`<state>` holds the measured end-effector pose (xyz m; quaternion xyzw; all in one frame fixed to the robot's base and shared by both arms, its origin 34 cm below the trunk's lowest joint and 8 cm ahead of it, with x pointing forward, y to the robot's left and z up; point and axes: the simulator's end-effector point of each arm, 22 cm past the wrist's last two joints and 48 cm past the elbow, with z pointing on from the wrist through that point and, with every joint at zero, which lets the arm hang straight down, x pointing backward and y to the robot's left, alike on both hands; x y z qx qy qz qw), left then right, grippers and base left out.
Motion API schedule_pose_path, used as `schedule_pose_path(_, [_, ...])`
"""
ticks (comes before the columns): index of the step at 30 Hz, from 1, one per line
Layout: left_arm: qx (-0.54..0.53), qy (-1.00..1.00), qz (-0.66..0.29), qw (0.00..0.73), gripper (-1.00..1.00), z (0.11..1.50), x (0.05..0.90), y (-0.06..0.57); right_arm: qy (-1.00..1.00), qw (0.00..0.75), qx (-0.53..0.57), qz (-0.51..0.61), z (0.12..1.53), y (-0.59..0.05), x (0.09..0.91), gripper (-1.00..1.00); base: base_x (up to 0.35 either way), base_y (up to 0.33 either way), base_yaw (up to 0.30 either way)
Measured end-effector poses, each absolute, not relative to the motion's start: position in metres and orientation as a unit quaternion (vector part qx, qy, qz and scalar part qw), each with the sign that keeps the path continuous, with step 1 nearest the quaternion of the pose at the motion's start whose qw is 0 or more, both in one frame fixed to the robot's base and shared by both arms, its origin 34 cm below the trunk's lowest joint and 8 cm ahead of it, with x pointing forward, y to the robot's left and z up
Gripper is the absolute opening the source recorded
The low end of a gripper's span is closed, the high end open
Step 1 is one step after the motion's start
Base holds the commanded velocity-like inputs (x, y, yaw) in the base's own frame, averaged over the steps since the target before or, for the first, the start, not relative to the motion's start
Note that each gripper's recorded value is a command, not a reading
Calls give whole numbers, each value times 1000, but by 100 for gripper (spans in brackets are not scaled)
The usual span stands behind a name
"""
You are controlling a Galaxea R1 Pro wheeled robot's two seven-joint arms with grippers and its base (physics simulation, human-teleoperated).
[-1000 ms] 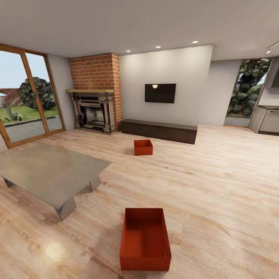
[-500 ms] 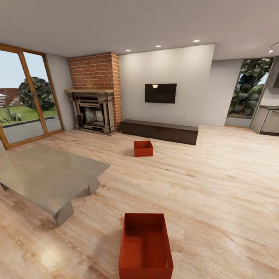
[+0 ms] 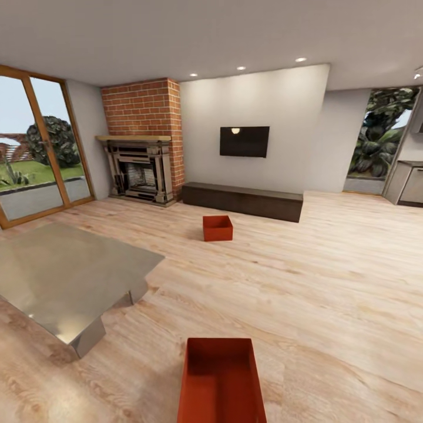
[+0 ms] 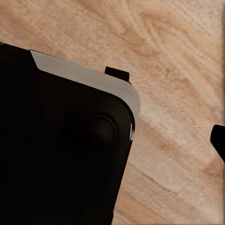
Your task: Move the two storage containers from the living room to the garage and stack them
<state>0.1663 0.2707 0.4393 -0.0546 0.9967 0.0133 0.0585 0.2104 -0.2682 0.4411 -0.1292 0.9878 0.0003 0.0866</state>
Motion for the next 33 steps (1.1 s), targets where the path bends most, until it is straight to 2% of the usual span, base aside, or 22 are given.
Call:
schedule_pose_path(7, [-55, 997, 13, 58, 100, 439, 166, 271, 988, 87, -129, 0, 441, -268, 210, 100, 281, 0, 0])
schedule_pose_path(15, [-56, 997, 13, 58, 100, 439, 166, 271, 988, 86, -129, 0, 441, -268, 210, 100, 34, -3, 0])
schedule_pose_path(24, [-56, 997, 13, 58, 100, 439, 166, 271, 988, 87, -129, 0, 441, -268, 210, 100, 147, -164, 0])
schedule_pose_path(33, [-57, 997, 13, 58, 100, 439, 166, 271, 988, 87, -129, 0, 441, -268, 211, 100, 31, -26, 0])
